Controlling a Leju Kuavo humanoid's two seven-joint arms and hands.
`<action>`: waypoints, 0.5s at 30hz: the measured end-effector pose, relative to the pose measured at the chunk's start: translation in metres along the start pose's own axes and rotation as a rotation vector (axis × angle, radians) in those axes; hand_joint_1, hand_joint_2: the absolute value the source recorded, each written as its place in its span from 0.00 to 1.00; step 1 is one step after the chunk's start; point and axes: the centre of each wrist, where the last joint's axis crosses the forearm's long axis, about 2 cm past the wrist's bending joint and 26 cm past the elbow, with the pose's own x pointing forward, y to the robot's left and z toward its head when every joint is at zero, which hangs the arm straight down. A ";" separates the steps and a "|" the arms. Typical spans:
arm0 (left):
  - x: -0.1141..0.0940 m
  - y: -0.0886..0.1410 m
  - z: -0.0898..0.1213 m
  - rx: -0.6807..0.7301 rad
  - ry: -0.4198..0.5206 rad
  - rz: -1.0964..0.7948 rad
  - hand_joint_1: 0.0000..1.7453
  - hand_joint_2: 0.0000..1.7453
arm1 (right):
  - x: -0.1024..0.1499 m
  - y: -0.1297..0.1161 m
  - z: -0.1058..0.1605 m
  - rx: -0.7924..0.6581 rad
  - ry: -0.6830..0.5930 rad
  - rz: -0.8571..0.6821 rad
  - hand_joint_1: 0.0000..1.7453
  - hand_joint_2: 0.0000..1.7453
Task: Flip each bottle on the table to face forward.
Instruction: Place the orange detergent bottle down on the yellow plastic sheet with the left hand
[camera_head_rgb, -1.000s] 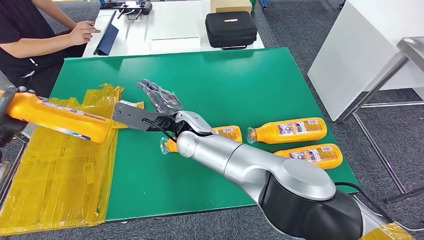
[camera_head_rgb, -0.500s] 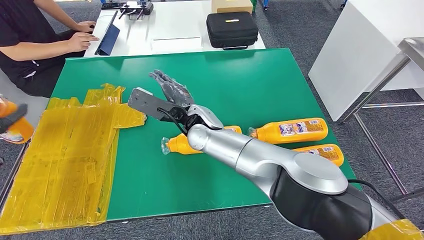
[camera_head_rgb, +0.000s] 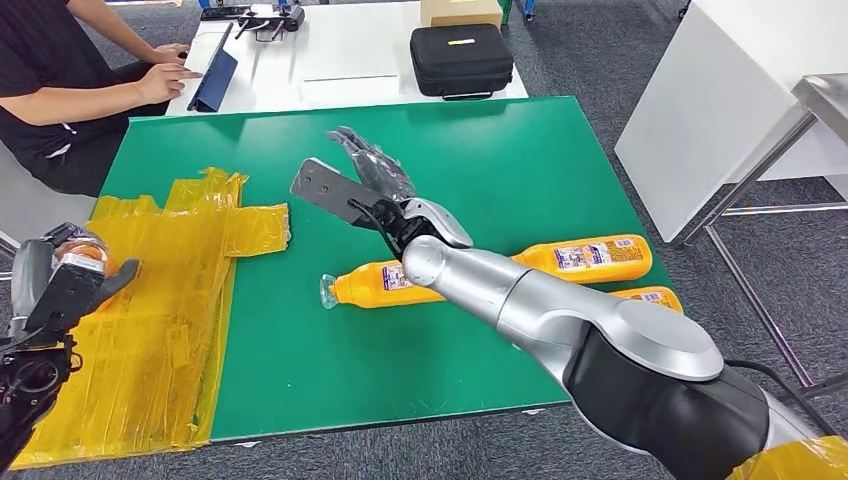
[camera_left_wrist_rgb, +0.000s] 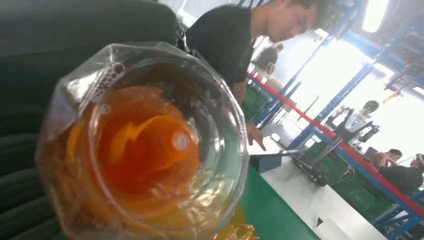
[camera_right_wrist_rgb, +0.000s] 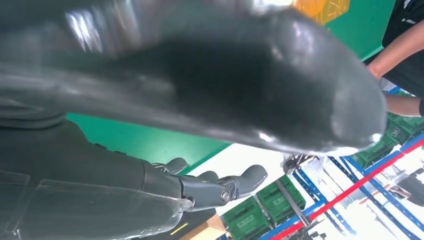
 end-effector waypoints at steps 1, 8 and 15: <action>0.002 -0.005 0.000 -0.023 -0.037 -0.042 1.00 1.00 | -0.003 -0.001 0.002 -0.004 -0.010 0.003 0.00 0.00; 0.006 -0.038 0.009 -0.192 -0.120 -0.159 1.00 1.00 | -0.033 0.001 0.026 -0.028 -0.054 0.044 0.00 0.00; 0.026 -0.092 0.032 -0.368 -0.146 -0.186 1.00 1.00 | -0.052 0.017 0.067 -0.053 -0.055 0.042 0.00 0.00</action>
